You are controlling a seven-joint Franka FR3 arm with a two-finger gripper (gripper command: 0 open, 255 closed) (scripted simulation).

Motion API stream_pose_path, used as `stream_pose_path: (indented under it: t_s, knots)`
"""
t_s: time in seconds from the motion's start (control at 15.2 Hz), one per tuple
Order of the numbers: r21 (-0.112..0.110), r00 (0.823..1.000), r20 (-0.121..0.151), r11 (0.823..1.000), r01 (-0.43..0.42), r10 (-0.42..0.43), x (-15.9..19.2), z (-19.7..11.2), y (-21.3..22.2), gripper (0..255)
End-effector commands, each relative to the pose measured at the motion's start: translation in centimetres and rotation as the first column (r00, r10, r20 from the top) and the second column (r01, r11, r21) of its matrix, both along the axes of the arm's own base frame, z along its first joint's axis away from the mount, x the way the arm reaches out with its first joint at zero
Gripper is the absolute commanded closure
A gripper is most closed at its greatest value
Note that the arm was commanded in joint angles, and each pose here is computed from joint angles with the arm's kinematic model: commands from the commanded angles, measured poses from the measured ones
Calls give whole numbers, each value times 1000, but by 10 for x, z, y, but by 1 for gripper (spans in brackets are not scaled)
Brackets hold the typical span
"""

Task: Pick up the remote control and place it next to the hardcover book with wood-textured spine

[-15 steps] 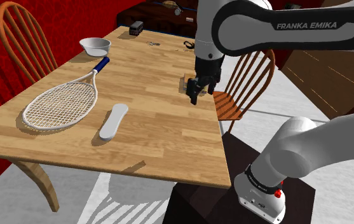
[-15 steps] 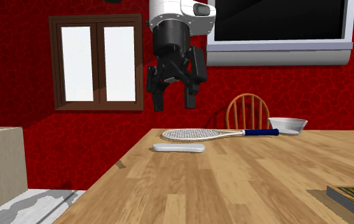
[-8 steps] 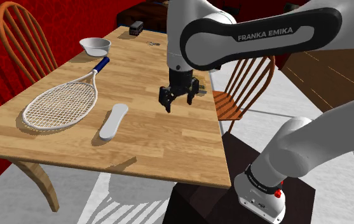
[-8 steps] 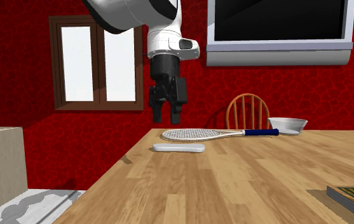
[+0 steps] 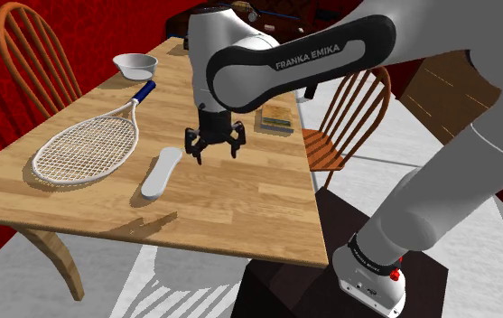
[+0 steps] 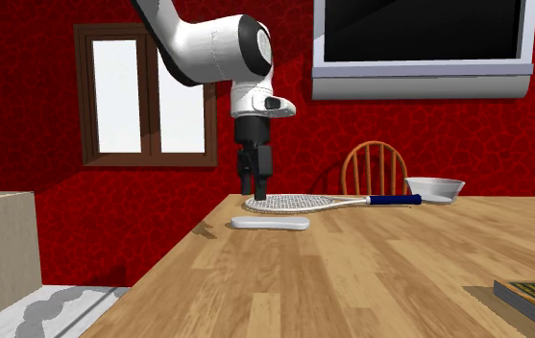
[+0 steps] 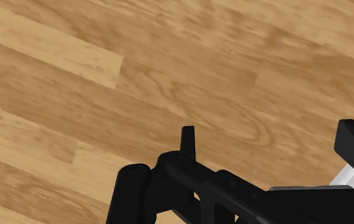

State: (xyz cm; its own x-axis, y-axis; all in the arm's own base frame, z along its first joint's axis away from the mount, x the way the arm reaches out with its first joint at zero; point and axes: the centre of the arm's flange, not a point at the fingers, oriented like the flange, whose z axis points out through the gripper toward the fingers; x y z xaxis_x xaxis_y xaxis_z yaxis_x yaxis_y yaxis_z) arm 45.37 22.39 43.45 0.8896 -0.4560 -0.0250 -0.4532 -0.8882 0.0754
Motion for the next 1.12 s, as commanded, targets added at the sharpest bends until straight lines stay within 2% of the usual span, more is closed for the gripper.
stream_pose_path:
  t_s: [0.0,0.4,0.79,1.06]
  knots:
    - [5,999,9,999,54,-54,18,-10,17,0]
    - [19,979,34,980,199,-199,79,-37,52,0]
    - [37,940,56,941,336,-337,143,-61,78,0]
    - [37,940,56,941,336,-337,143,-82,77,0]
